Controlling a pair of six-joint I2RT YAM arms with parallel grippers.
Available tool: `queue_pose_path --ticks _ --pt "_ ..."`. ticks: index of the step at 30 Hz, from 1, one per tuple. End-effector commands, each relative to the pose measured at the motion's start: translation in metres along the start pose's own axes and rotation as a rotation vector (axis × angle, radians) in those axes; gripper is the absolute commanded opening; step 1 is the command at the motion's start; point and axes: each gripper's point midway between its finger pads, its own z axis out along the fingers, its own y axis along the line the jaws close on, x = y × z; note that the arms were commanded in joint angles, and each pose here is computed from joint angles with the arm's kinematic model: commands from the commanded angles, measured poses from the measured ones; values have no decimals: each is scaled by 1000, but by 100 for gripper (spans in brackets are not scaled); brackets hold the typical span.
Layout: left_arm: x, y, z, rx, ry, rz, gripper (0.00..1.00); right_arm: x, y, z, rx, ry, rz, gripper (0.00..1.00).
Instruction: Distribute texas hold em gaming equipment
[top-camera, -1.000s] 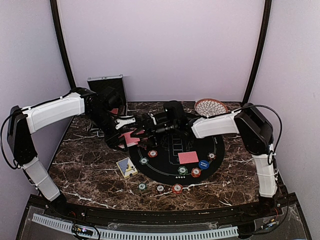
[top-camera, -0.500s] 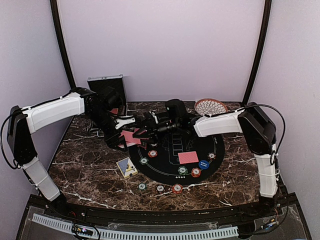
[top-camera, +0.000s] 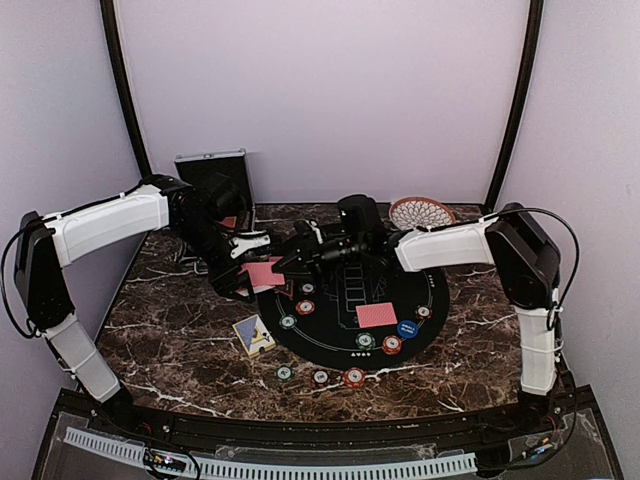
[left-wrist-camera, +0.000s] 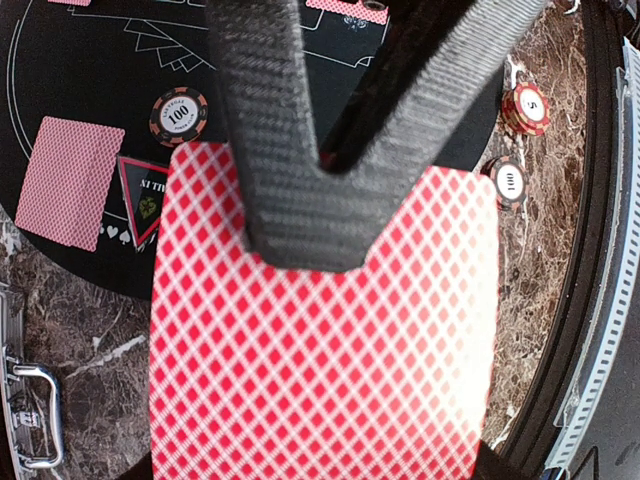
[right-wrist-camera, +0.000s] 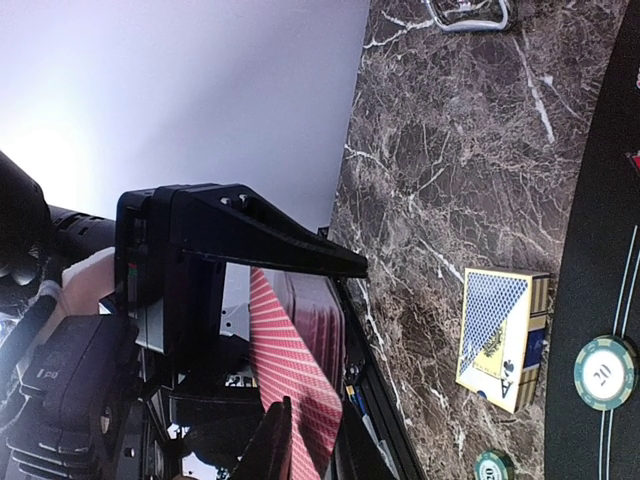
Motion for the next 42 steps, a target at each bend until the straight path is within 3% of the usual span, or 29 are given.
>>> queue_pose_path --ticks 1,31,32,34,35,42 --pt "-9 -3 -20 -18 -56 16 0 -4 22 -12 -33 -29 -46 14" --pt "-7 -4 -19 -19 -52 16 0 -1 38 -25 -152 -26 10 1" --pt "-7 -4 -19 -18 -52 16 0 0 38 -24 -152 -21 9 5" --pt "-7 -4 -19 -18 -52 15 0 2 36 -21 -147 -14 11 25" --pt "-7 -4 -19 -16 -53 15 0 3 35 -20 -142 -11 10 28" --pt "-7 -5 -20 -17 -56 15 0 9 24 -8 -131 14 30 27"
